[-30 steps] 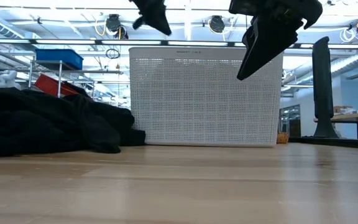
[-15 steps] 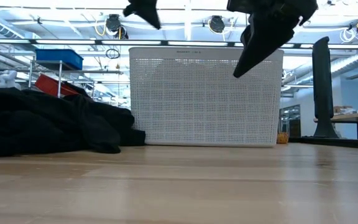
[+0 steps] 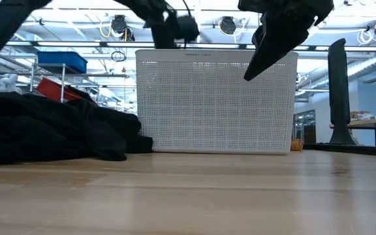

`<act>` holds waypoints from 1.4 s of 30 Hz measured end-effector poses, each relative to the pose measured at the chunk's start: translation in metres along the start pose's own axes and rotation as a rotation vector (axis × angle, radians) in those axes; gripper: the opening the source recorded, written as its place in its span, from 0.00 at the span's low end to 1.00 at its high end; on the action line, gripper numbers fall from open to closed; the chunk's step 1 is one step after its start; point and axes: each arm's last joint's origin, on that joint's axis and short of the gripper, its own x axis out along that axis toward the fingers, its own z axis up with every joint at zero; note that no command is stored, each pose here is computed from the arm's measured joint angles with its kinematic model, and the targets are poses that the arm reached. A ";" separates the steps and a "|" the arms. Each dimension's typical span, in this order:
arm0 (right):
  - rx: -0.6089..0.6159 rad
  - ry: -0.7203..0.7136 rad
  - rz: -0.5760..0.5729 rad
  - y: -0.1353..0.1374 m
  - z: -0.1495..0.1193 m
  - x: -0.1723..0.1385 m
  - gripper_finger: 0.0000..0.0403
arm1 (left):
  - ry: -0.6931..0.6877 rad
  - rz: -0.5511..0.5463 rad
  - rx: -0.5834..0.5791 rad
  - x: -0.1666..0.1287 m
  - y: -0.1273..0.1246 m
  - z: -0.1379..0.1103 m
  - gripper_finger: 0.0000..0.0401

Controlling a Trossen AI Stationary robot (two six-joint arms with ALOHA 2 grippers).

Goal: Sort clothes
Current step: Put the black boxer into the white bin, then put the black shirt into the white bin

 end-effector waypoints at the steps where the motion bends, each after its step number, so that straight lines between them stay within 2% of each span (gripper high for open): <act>1: -0.002 0.003 -0.001 0.000 0.000 0.000 0.50 | 0.051 0.030 0.014 0.006 0.001 -0.004 0.00; 3: -0.006 0.010 -0.003 0.000 -0.001 0.000 0.50 | 0.099 0.082 0.035 0.011 0.002 -0.008 0.00; 7: -0.010 0.015 -0.005 0.000 -0.002 0.000 0.50 | 0.044 0.092 0.047 -0.009 -0.001 -0.006 0.00; 13: -0.010 0.017 -0.006 -0.001 -0.002 0.000 0.50 | -0.162 0.068 0.007 -0.075 0.009 0.003 0.00; 19: 0.000 0.017 -0.006 -0.001 -0.002 0.000 0.50 | -0.318 0.026 -0.108 -0.141 0.025 -0.009 0.00; 21: 0.005 0.018 -0.006 -0.001 -0.002 0.000 0.50 | -0.354 -0.039 -0.114 -0.162 0.025 -0.017 0.00; 26: 0.009 0.017 -0.005 0.000 -0.002 0.000 0.50 | -0.309 -0.238 -0.036 -0.202 0.000 -0.048 0.00; 32: 0.045 0.017 -0.005 0.000 -0.002 0.000 0.50 | -0.141 -0.321 0.094 -0.230 -0.045 -0.092 0.00; 36: 0.091 0.020 0.005 0.000 -0.002 0.000 0.50 | -0.090 -0.433 0.216 -0.243 -0.081 -0.116 0.00; 42: 0.125 0.068 0.125 0.004 -0.003 0.000 0.50 | -0.038 -0.538 0.401 -0.246 -0.127 -0.155 0.03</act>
